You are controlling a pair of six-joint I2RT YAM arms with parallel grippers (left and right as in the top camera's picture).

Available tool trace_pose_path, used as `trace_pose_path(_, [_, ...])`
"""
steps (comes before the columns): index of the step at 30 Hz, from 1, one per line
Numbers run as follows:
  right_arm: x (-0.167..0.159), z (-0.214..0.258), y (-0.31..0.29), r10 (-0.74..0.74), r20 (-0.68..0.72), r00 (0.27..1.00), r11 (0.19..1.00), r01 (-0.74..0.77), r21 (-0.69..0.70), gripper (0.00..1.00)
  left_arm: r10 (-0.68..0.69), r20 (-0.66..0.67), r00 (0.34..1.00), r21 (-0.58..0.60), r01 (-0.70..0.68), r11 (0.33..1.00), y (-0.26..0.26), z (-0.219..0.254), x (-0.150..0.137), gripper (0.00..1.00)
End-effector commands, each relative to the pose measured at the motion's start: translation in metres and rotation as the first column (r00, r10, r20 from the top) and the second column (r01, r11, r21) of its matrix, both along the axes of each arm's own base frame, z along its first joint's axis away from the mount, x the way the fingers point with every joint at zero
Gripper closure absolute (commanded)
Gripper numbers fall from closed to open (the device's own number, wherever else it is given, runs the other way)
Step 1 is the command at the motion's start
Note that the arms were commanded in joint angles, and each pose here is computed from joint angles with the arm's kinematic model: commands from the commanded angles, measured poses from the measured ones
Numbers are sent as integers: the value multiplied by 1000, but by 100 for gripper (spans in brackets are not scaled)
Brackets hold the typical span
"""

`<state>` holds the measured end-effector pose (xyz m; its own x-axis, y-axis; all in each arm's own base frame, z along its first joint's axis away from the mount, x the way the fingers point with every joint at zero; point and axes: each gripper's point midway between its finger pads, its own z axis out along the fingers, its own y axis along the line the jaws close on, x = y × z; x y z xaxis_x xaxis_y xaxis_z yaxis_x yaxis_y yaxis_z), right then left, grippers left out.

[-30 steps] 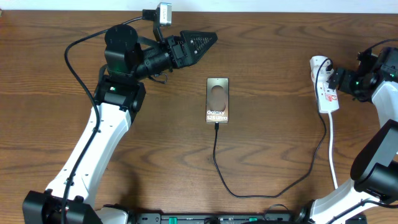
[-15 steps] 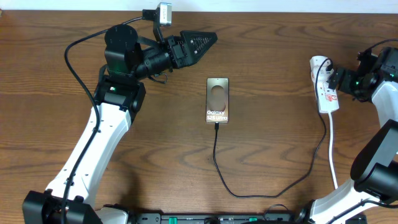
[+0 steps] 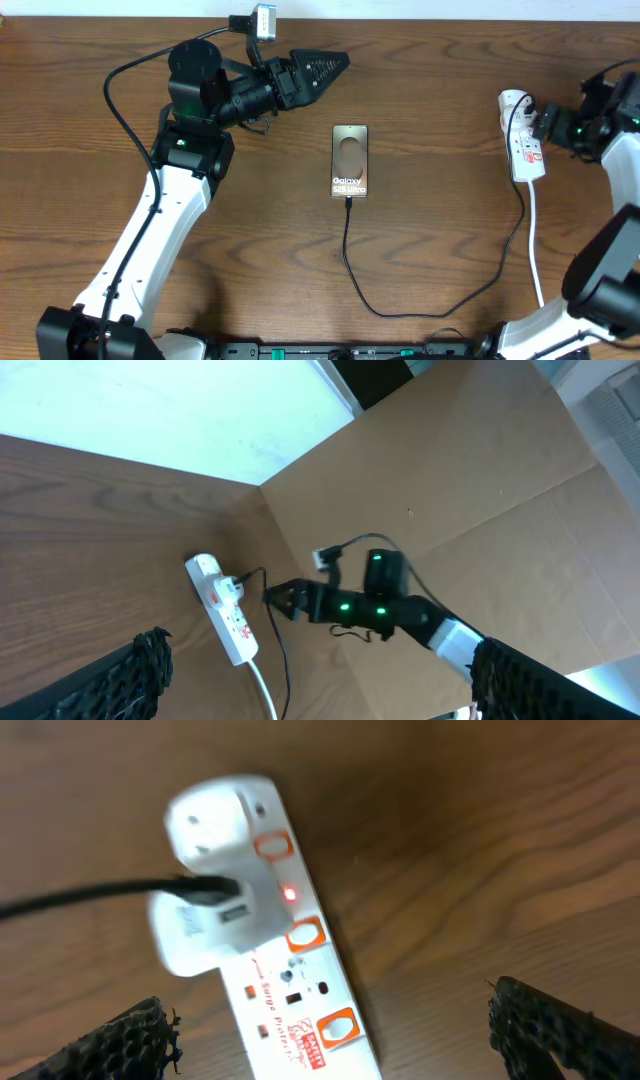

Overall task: Plug charger to phone and switch on socket
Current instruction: 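Lift the right gripper away from the power strip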

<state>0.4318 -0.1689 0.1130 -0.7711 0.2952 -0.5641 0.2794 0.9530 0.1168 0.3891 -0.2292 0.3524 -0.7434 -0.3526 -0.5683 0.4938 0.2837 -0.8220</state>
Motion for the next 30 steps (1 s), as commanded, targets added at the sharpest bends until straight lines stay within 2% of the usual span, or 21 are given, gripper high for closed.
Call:
trace_pose_path(1, [-2, 48, 2, 17, 97, 995, 999, -12, -51, 1, -3, 40, 999, 2, 3, 1000, 1, 9, -1, 3])
trace_pose_path(7, [-10, 101, 6, 25, 206, 978, 995, -4, -104, 1, -3, 40, 999, 2, 3, 1000, 1, 9, -1, 3])
trace_pose_path(13, [-17, 128, 9, 31, 260, 965, 991, 3, -130, 1, -3, 40, 999, 2, 3, 1000, 1, 9, -1, 3])
trace_pose_path(30, [-19, 118, 12, 32, 241, 970, 993, -3, -121, 1, -3, 40, 999, 2, 3, 1000, 1, 9, -1, 3])
